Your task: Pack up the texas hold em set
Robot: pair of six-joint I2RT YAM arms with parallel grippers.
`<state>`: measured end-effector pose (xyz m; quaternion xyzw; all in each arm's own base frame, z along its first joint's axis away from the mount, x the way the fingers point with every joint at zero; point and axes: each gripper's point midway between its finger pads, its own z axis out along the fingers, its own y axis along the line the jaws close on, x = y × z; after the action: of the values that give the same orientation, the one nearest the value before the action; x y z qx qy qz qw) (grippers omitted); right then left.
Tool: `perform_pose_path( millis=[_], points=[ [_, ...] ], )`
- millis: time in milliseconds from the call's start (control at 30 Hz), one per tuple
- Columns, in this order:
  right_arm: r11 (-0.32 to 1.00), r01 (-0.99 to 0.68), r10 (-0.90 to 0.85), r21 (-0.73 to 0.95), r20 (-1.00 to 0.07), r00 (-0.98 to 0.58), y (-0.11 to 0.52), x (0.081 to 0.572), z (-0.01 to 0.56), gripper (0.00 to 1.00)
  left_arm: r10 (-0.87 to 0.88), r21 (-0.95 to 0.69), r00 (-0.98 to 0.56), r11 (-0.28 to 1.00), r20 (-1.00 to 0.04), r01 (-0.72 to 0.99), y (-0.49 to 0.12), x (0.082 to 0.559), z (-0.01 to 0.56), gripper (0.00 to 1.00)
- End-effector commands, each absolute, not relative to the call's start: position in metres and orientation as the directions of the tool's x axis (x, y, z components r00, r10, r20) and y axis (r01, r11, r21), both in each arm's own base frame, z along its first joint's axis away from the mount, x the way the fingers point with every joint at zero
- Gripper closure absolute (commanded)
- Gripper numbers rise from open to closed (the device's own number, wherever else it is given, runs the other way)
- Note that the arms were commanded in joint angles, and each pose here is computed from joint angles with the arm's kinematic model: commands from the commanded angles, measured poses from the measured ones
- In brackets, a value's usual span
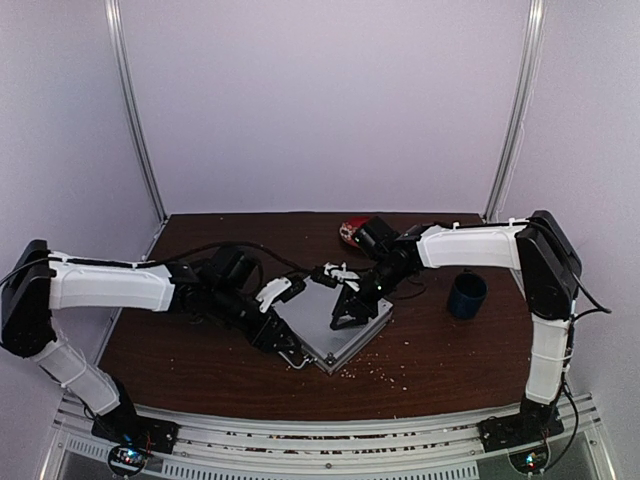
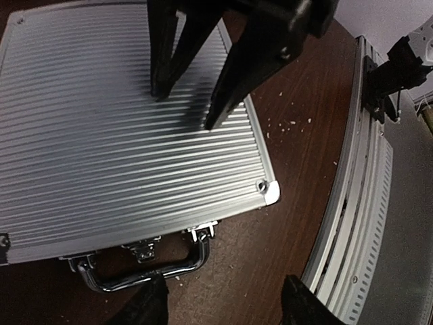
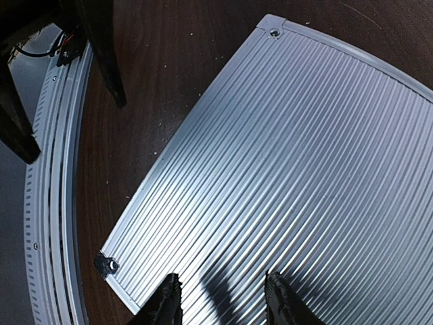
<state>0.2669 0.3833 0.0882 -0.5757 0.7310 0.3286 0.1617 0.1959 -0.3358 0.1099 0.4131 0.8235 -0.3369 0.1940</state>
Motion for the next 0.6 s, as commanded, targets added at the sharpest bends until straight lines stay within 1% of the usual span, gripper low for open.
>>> perform_pose_path(
  millis=[0, 67, 100, 167, 200, 233, 567],
  points=[
    [0.166, -0.929, -0.806, 0.331, -0.497, -0.322, 0.369, 0.255, 0.051, 0.58, 0.534, -0.359, -0.583, 0.469, -0.612, 0.807, -0.321, 0.193, 0.116, 0.42],
    [0.168, -0.929, -0.807, 0.33, -0.495, -0.321, 0.368, 0.255, 0.05, 0.58, 0.523, -0.354, -0.602, 0.501, -0.603, 0.79, -0.316, 0.195, 0.104, 0.49],
    [0.167, -0.93, -0.808, 0.328, -0.496, -0.32, 0.369, 0.255, 0.05, 0.58, 0.518, -0.353, -0.612, 0.516, -0.597, 0.781, -0.315, 0.196, 0.098, 0.56],
    [0.169, -0.929, -0.808, 0.328, -0.494, -0.321, 0.368, 0.255, 0.049, 0.58, 0.503, -0.356, -0.621, 0.527, -0.601, 0.772, -0.316, 0.199, 0.091, 0.78],
    [0.168, -0.929, -0.808, 0.33, -0.493, -0.322, 0.368, 0.254, 0.049, 0.58, 0.496, -0.359, -0.625, 0.531, -0.603, 0.767, -0.317, 0.2, 0.089, 0.95],
    [0.168, -0.928, -0.809, 0.332, -0.492, -0.322, 0.368, 0.254, 0.049, 0.58, 0.489, -0.357, -0.628, 0.538, -0.606, 0.763, -0.318, 0.202, 0.087, 1.0],
    [0.173, -0.927, -0.809, 0.333, -0.488, -0.326, 0.368, 0.255, 0.047, 0.58, 0.487, -0.343, -0.648, 0.575, -0.586, 0.743, -0.329, 0.22, 0.054, 1.0]
  ],
)
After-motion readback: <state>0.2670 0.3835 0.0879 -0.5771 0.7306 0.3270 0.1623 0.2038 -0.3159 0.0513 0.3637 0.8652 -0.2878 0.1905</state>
